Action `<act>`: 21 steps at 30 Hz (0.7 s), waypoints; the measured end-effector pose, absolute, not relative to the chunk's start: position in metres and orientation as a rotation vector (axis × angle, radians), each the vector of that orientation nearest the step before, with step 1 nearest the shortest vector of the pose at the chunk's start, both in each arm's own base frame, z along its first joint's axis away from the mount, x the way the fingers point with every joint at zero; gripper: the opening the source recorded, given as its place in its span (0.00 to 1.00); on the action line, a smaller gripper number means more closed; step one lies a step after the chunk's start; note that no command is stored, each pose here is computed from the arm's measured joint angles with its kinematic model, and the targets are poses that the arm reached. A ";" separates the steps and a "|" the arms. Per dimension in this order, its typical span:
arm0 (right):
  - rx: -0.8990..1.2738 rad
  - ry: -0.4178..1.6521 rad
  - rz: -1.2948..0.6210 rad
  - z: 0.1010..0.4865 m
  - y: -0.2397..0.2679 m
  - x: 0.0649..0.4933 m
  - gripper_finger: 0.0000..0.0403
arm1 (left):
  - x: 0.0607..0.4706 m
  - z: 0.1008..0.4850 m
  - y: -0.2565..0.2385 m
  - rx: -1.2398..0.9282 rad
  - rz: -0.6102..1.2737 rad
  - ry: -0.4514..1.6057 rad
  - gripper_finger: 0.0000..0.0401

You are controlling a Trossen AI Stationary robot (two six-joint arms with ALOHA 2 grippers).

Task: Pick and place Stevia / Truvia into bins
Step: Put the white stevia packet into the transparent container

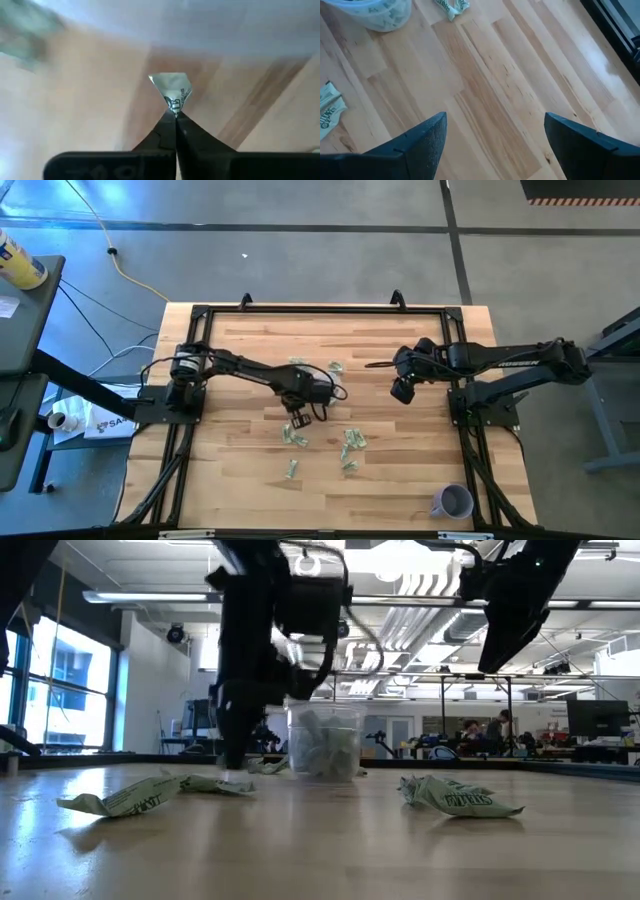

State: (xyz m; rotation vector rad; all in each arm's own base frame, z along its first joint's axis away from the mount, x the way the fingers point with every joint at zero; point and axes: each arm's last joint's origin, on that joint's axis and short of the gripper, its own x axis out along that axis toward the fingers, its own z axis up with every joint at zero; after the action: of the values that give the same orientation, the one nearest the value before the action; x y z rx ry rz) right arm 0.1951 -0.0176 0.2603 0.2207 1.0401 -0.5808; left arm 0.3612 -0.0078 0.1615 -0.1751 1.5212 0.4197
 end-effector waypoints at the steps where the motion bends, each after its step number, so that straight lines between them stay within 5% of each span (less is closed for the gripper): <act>1: 0.218 1.039 -0.585 0.260 -0.018 0.195 0.80 | 0.365 0.171 -0.008 -0.156 0.424 1.494 0.09; 10: 0.189 1.017 -0.627 0.261 -0.019 0.196 0.80 | 0.401 0.269 -0.009 -0.070 0.429 1.085 0.05; 21: 0.229 1.028 -0.607 0.260 -0.017 0.195 0.80 | 0.405 0.245 0.004 -0.058 0.433 1.209 0.06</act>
State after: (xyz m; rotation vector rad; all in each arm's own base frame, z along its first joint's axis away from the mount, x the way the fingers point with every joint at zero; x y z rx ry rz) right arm 0.1951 -0.0165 0.2603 0.2286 1.0279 -0.6071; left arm 0.4046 0.0043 0.2455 -0.0579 1.2088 0.4334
